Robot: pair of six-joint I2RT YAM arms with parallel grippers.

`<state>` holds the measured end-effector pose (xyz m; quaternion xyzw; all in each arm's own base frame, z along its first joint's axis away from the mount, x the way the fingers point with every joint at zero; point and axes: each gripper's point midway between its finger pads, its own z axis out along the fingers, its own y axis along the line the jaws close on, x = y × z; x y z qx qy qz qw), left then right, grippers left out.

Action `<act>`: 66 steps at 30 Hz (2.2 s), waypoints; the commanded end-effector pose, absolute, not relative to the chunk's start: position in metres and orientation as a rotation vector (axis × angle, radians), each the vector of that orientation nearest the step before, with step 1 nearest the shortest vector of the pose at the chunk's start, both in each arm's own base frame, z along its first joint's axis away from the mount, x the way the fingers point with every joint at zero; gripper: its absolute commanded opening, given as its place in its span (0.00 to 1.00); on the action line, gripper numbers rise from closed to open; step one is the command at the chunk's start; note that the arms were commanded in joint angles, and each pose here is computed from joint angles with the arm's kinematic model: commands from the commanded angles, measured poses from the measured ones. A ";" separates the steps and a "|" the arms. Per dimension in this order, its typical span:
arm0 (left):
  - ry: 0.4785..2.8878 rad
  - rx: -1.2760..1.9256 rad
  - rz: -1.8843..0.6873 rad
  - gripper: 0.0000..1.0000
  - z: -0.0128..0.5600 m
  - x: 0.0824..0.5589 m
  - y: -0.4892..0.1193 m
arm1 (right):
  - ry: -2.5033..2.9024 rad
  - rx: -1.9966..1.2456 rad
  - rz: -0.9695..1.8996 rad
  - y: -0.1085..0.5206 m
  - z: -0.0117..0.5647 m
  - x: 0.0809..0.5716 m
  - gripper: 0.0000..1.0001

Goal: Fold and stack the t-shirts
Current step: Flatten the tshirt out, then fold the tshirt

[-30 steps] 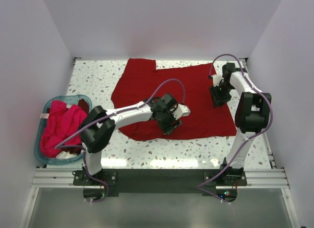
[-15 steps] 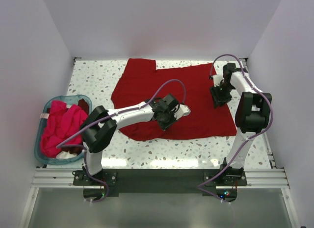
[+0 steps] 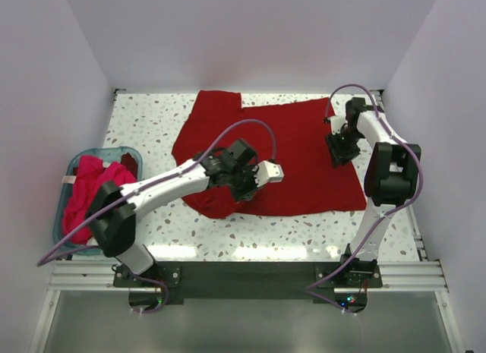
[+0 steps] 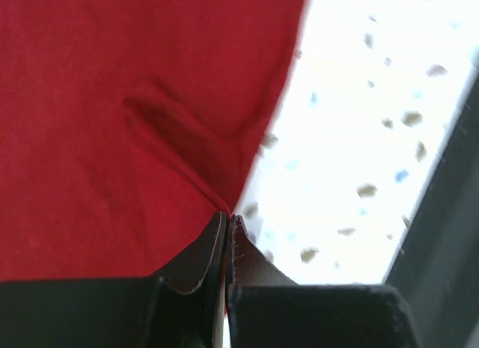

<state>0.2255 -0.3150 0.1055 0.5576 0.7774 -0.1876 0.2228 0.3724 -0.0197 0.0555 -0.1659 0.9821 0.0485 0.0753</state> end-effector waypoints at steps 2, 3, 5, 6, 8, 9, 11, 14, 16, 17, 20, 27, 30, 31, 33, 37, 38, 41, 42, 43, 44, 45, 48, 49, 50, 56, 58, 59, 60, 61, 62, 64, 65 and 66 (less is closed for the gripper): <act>1.917 1.904 -0.762 0.00 0.136 0.157 -0.281 | 2.939 -0.529 0.094 -0.030 0.062 0.370 0.43; 1.893 2.043 -0.787 0.00 0.128 0.138 -0.259 | 2.938 -0.536 0.091 -0.030 0.062 0.370 0.43; 1.793 2.193 -0.828 0.00 0.122 0.116 -0.236 | 2.941 -0.545 0.088 -0.031 0.063 0.368 0.43; 1.804 2.261 -0.846 0.00 0.119 0.101 -0.220 | 2.939 -0.550 0.084 -0.031 0.064 0.368 0.43; 1.714 2.366 -0.865 0.01 0.115 0.086 -0.201 | 2.941 -0.564 0.086 -0.031 0.065 0.366 0.43; 1.718 2.412 -0.890 0.03 0.113 0.076 -0.190 | 2.944 -0.568 0.084 -0.031 0.065 0.365 0.43; 1.650 2.477 -0.921 0.07 0.109 0.065 -0.178 | 2.945 -0.575 0.085 -0.032 0.065 0.362 0.43; 1.591 2.511 -0.966 0.19 0.107 0.052 -0.172 | 2.953 -0.590 0.079 -0.033 0.062 0.359 0.43; 1.557 2.486 -0.996 0.34 0.109 0.049 -0.179 | 2.958 -0.597 0.075 -0.033 0.061 0.356 0.43; 1.562 2.442 -1.038 0.43 0.115 0.047 -0.187 | 2.959 -0.602 0.075 -0.033 0.060 0.355 0.43; 1.558 2.368 -1.075 0.56 0.129 0.049 -0.200 | 2.965 -0.615 0.084 -0.033 0.059 0.351 0.43; 1.935 1.954 -0.773 0.47 0.112 0.148 -0.190 | 2.982 -0.674 0.091 -0.034 0.058 0.333 0.40; 2.112 1.802 -0.652 0.38 0.091 0.190 -0.171 | 2.990 -0.722 0.049 -0.039 0.057 0.323 0.38; 2.162 1.781 -0.572 0.36 0.082 0.201 -0.162 | 2.992 -0.732 0.038 -0.041 0.057 0.321 0.37; 2.187 1.765 -0.517 0.34 0.071 0.209 -0.156 | 2.996 -0.749 0.013 -0.043 0.059 0.315 0.35; 2.316 1.779 -0.390 0.31 0.032 0.206 -0.133 | 3.001 -0.788 -0.016 -0.048 0.058 0.307 0.35; 2.311 1.764 -0.353 0.31 0.026 0.212 -0.132 | 3.002 -0.796 -0.015 -0.048 0.057 0.305 0.35; 2.388 1.744 -0.228 0.29 0.001 0.216 -0.114 | 3.020 -0.816 -0.035 -0.052 0.050 0.297 0.34; 2.407 1.729 -0.194 0.28 -0.004 0.218 -0.108 | 3.030 -0.823 -0.037 -0.053 0.047 0.291 0.34; 2.440 1.733 -0.143 0.27 -0.012 0.218 -0.099 | 3.033 -0.834 -0.046 -0.054 0.046 0.289 0.34; 2.452 1.726 -0.122 0.27 -0.017 0.219 -0.094 | 3.034 -0.842 -0.047 -0.054 0.045 0.287 0.34; 2.480 1.701 -0.095 0.27 -0.020 0.222 -0.085 | 3.044 -0.848 -0.046 -0.054 0.044 0.282 0.34; 2.535 1.672 -0.009 0.25 -0.027 0.230 -0.063 | 3.042 -0.862 -0.058 -0.055 0.043 0.277 0.34; 2.532 1.678 0.006 0.25 -0.027 0.234 -0.058 | 3.038 -0.858 -0.050 -0.054 0.045 0.277 0.34; 2.535 1.684 -0.022 0.25 -0.024 0.233 -0.057 | 3.039 -0.854 -0.038 -0.053 0.045 0.276 0.34; 2.347 1.666 -0.222 0.41 0.029 0.246 -0.085 | 2.985 -0.820 0.067 -0.038 0.065 0.282 0.33; 2.272 1.640 -0.278 0.48 0.052 0.255 -0.100 | 2.956 -0.809 0.085 -0.035 0.072 0.288 0.32; 2.278 1.609 -0.297 0.49 0.058 0.256 -0.103 | 2.944 -0.807 0.101 -0.032 0.074 0.290 0.32; 2.267 1.595 -0.308 0.50 0.063 0.259 -0.107 | 2.935 -0.803 0.130 -0.028 0.074 0.292 0.32; 2.280 1.563 -0.313 0.50 0.065 0.263 -0.109 | 2.939 -0.795 0.145 -0.026 0.073 0.293 0.32; 2.279 1.536 -0.302 0.50 0.066 0.270 -0.111 | 2.957 -0.795 0.163 -0.025 0.067 0.292 0.31; 2.331 1.501 -0.292 0.50 0.057 0.274 -0.110 | 2.975 -0.803 0.163 -0.027 0.058 0.291 0.29; 2.335 1.482 -0.284 0.50 0.054 0.278 -0.110 | 2.982 -0.809 0.157 -0.028 0.053 0.291 0.29; 2.359 1.474 -0.282 0.50 0.047 0.278 -0.109 | 3.003 -0.825 0.150 -0.030 0.045 0.286 0.29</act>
